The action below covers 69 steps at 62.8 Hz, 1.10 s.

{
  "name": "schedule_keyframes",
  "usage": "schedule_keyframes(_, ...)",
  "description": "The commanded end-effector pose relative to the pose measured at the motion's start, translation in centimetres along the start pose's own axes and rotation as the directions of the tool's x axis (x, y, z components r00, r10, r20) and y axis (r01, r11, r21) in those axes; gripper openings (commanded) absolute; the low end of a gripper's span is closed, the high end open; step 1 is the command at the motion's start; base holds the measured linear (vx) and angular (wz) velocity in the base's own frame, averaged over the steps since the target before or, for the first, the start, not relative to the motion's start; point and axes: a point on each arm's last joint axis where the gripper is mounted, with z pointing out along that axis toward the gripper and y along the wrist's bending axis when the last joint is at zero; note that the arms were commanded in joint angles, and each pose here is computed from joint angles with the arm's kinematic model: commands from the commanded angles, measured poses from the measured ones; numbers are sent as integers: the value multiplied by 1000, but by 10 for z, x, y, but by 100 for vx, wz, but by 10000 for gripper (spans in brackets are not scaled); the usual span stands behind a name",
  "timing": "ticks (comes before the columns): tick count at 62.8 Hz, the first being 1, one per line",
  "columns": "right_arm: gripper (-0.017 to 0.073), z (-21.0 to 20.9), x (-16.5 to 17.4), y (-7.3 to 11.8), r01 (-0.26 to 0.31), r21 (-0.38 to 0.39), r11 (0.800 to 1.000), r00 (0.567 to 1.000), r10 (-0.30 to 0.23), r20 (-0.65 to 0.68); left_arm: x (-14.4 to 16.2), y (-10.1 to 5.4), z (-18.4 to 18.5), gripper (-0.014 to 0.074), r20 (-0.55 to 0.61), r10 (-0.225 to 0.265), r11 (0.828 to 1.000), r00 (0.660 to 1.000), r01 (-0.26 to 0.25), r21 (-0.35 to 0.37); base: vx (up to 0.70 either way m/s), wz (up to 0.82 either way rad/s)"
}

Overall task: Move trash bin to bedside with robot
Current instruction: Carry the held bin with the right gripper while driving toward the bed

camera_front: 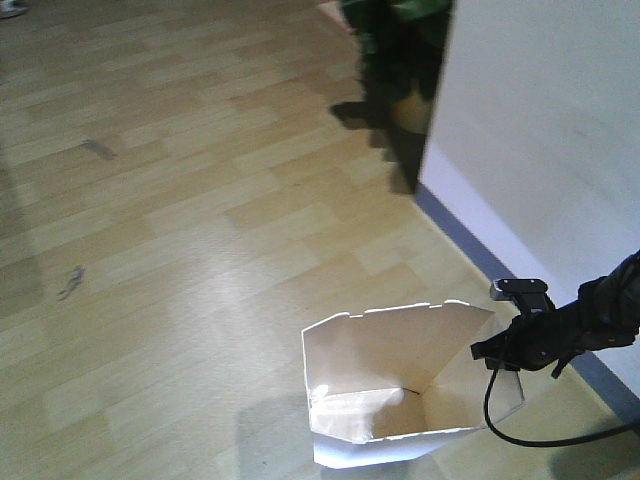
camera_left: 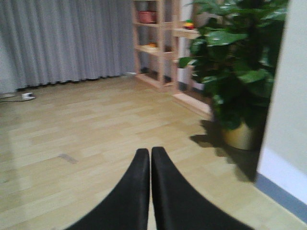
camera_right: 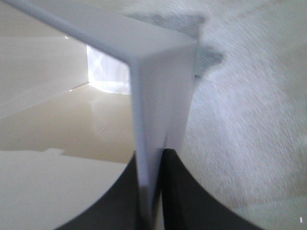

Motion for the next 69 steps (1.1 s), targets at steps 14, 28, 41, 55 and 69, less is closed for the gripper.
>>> schedule_keyframes(14,-6,-22,-24,17,19,-150,988,991,0,131,2,0,1,-6,60,-12,1000,998,12,6,16,79)
schedule_keyframes(28,-6,-22,-24,17,19,-150,988,991,0,131,2,0,1,-6,60,-12,1000,998,12,6,18,65)
schedule_keyframes(41,-6,-22,-24,17,19,-150,988,991,0,131,2,0,1,-6,60,-12,1000,998,12,6,20,43)
schedule_keyframes(55,-6,-22,-24,17,19,-150,988,991,0,131,2,0,1,-6,60,-12,1000,998,12,6,24,17)
schedule_keyframes(69,-6,-22,-24,17,19,-150,988,991,0,131,2,0,1,-6,60,-12,1000,998,12,6,33,4)
